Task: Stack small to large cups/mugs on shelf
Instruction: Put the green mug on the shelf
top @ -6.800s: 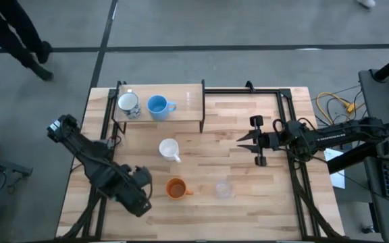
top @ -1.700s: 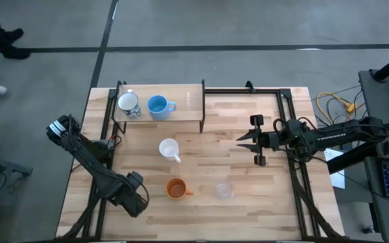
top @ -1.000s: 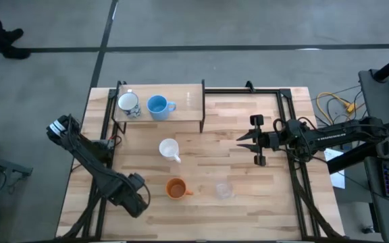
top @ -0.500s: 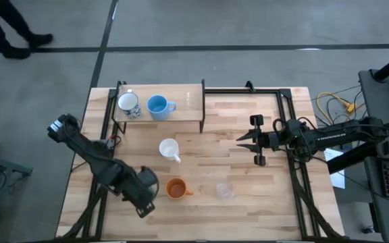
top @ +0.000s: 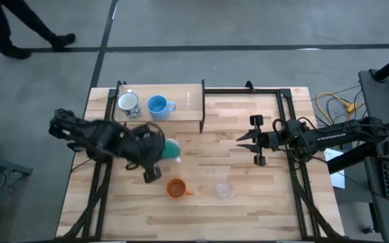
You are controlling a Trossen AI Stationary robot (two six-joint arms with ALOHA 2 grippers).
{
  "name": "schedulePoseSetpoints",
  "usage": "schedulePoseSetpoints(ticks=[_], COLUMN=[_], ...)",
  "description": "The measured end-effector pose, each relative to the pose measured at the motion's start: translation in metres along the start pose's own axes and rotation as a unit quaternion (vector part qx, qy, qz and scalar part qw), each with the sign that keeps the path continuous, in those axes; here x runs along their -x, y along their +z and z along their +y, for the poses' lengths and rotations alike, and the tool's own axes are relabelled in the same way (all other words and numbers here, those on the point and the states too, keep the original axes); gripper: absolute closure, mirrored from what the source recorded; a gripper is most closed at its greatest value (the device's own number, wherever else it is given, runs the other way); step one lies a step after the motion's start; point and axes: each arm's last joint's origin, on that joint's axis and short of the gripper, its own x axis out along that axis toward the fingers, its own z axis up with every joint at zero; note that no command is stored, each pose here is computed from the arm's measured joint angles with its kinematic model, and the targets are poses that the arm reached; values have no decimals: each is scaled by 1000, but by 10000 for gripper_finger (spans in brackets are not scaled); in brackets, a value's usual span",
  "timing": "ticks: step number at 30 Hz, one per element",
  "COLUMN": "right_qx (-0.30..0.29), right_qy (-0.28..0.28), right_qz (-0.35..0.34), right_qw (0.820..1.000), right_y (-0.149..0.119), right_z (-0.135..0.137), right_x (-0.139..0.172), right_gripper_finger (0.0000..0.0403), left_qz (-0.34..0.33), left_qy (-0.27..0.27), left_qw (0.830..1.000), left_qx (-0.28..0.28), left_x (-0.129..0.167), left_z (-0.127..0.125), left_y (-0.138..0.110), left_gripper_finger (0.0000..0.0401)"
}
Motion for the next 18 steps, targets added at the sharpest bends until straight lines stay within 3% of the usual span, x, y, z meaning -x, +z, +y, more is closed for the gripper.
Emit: schedulePoseSetpoints(ticks=[18], right_qx=[-15], right_qy=[-1], right_qz=[12], right_qw=[1000], right_y=[-2], right_z=[0], right_x=[0], right_gripper_finger=[335], left_qz=[-38], left_qy=[155], left_qw=[986], left_qx=[-49], left_x=[26], left_z=[126], left_y=[58], left_gripper_finger=[401])
